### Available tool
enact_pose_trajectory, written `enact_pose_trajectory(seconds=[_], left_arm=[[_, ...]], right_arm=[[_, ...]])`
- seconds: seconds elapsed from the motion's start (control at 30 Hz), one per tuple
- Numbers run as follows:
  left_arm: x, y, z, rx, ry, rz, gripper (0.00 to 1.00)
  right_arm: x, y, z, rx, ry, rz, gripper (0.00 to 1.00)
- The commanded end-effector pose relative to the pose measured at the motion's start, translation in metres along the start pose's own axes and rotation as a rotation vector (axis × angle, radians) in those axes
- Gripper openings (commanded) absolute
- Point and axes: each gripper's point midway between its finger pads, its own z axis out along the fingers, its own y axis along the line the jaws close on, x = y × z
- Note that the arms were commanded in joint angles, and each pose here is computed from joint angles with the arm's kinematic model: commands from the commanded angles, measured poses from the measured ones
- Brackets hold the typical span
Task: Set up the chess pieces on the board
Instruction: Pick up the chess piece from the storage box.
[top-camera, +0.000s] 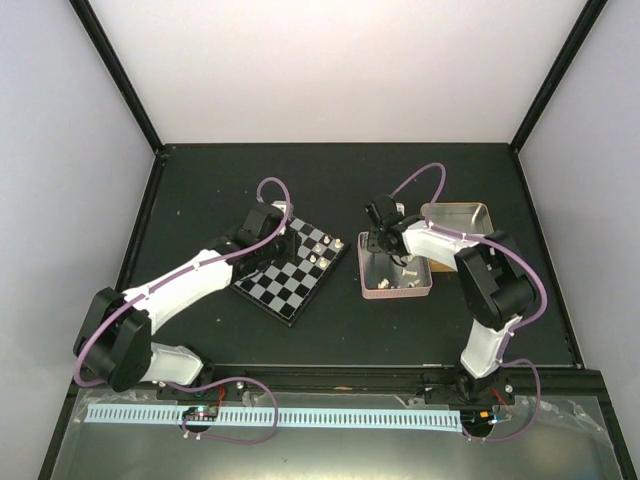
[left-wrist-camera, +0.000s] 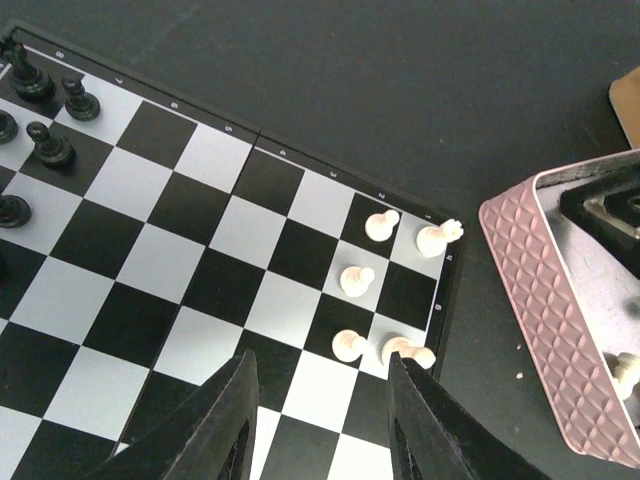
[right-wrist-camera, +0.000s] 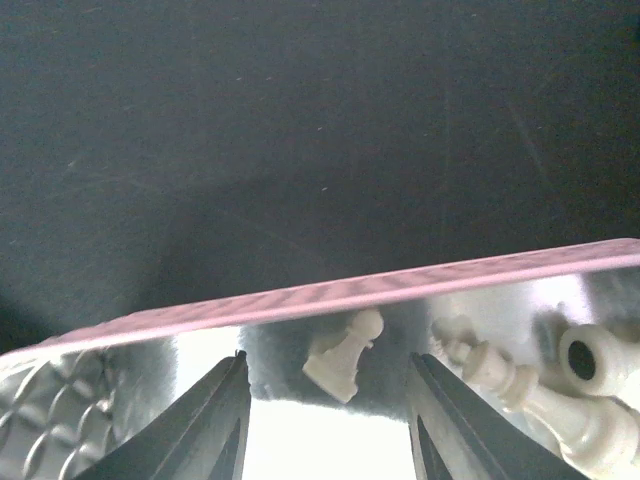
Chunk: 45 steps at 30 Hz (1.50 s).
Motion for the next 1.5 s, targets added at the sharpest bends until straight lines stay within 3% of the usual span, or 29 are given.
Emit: enact_pose_trajectory(seconds=[0.0, 0.23, 0.6, 0.83, 1.07, 1.27, 1.47], left_arm=[[-0.004, -0.004, -0.003, 0.046, -0.013, -0.029, 0.37], [-0.006, -0.004, -0.005, 0.050, -0.021, -0.023, 0.38], [-0.006, -0.006, -0.006, 0.064, -0.024, -0.022, 0.37], [-0.008, -0.008, -0.007, 0.071, -0.029, -0.021, 0.38], [-0.009, -0.010, -0.010, 0.082, -0.031, -0.026, 0.39], [-0.014, -0.024, -0.017, 0.166, -0.042, -0.024, 0.42], [-0.035, -0.062, -0.051, 0.413, -0.083, -0.036, 0.48]], right_arm=[[-0.015, -0.012, 0.005, 0.102, -0.047, 0.023, 0.43], [-0.008, -0.023, 0.017, 0.171, -0.033, 0.024, 0.40], [0.013, -0.023, 0.016, 0.125, 0.019, 0.034, 0.24], [0.019, -0.024, 0.017, 0.123, 0.037, 0.039, 0.23], [0.015, -0.023, 0.006, 0.099, 0.023, 0.035, 0.10], [-0.010, 0.000, -0.042, -0.104, -0.113, 0.010, 0.11], [-0.024, 0.055, -0.122, -0.533, -0.275, -0.154, 0.11]])
